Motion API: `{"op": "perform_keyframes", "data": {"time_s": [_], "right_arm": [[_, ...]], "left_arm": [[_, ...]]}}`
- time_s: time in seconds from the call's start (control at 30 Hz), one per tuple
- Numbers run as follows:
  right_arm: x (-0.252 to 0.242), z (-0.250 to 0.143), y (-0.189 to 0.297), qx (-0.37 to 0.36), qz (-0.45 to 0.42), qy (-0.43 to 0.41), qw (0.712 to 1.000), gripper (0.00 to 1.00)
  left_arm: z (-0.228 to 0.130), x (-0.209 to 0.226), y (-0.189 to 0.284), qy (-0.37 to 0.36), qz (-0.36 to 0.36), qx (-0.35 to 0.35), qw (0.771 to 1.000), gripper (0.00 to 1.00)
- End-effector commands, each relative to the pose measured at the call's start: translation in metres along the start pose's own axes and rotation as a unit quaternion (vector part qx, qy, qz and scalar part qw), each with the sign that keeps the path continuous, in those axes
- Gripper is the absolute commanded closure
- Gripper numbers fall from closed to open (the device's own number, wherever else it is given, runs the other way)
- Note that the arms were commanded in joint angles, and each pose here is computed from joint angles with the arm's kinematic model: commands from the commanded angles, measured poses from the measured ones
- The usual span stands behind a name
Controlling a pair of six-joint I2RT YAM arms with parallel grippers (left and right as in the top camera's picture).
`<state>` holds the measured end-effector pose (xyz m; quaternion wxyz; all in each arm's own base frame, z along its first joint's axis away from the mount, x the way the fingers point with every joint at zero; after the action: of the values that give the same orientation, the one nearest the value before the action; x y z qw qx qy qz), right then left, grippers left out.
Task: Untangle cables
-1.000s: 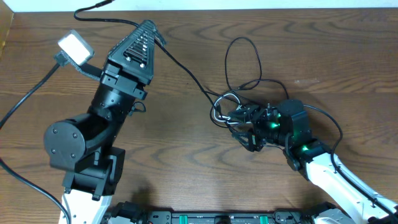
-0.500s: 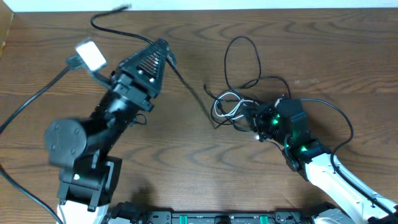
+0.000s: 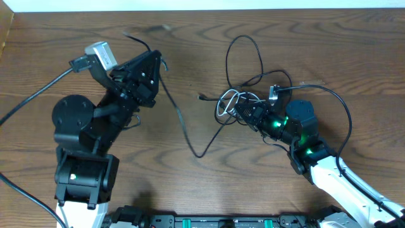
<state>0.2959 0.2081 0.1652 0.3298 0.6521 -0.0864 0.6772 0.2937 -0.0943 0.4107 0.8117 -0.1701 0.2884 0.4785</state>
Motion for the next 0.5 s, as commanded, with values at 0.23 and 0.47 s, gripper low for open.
{"op": "perform_keyframes", "data": {"time_s": [0.23, 0.47], "right_arm": [[0.01, -0.002, 0.003, 0.006, 0.016, 0.058, 0.998, 0.98], [0.022, 0.001, 0.004, -0.002, 0.042, 0.072, 0.997, 0.98]], "left_arm": [[-0.002, 0.04, 0.008, -0.018, 0.12, -0.01, 0.993, 0.4], [-0.002, 0.04, 0.009, -0.017, 0.119, -0.009, 0.993, 0.24]]}}
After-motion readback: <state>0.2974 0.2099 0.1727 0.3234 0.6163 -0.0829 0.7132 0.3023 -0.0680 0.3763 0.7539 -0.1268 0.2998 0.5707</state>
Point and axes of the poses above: each gripper's point midway between its finger pads, its own y axis back along the fingers, its own x axis along the line the jaws close on, z = x × y, the point moved 2 cm from there along y, back along the fingers
